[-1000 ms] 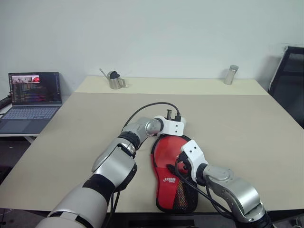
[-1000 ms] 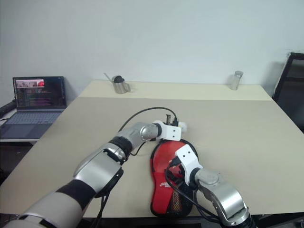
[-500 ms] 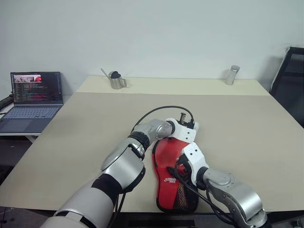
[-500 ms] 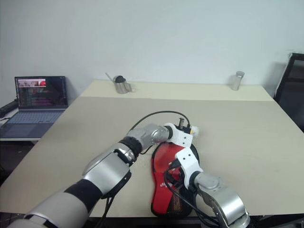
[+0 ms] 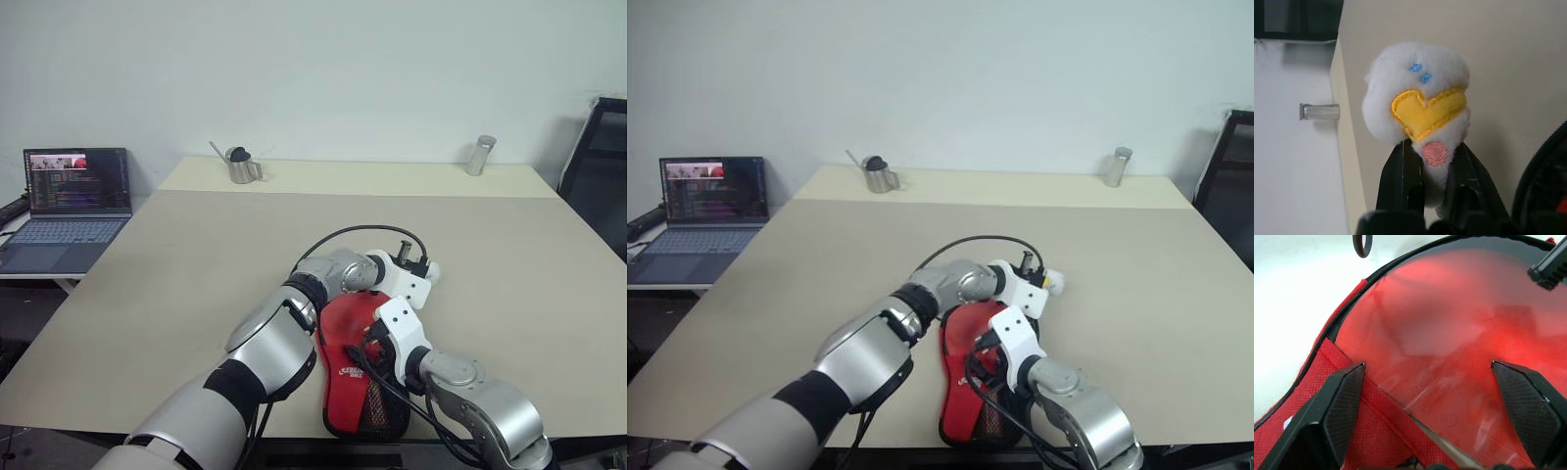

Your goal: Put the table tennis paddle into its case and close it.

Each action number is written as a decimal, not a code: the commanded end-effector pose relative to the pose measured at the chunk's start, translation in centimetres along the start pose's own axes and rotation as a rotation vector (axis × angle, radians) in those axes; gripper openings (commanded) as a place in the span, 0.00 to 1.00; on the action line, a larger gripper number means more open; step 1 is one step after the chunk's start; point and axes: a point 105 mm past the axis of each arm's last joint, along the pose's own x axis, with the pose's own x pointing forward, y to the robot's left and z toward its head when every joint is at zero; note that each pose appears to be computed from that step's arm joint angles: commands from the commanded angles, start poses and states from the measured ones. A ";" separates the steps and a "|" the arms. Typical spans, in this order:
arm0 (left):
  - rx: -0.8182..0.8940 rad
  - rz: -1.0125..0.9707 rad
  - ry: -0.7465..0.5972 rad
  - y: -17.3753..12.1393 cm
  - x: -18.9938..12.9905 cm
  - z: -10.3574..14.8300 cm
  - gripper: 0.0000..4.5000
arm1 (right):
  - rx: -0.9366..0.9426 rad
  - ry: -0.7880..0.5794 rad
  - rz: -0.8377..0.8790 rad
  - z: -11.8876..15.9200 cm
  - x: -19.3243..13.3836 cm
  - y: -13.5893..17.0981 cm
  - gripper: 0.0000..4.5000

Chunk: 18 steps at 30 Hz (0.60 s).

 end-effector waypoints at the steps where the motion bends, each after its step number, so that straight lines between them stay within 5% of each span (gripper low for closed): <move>1: -0.060 -0.051 -0.043 -0.5 0.2 0.9 0.03 | 0.054 0.161 0.033 -3.8 0.4 0.7 1.00; 5: -0.120 -0.098 -0.060 -1.2 0.2 1.0 0.03 | 0.052 0.161 0.034 -3.8 0.4 0.6 1.00; 16: -0.264 -0.173 -0.187 -1.9 -0.5 2.2 0.85 | 0.040 0.153 0.031 -3.3 0.8 0.2 1.00; 18: -0.285 -0.183 -0.201 -1.8 -1.1 1.8 0.91 | 0.037 0.149 0.028 -3.2 0.9 0.0 1.00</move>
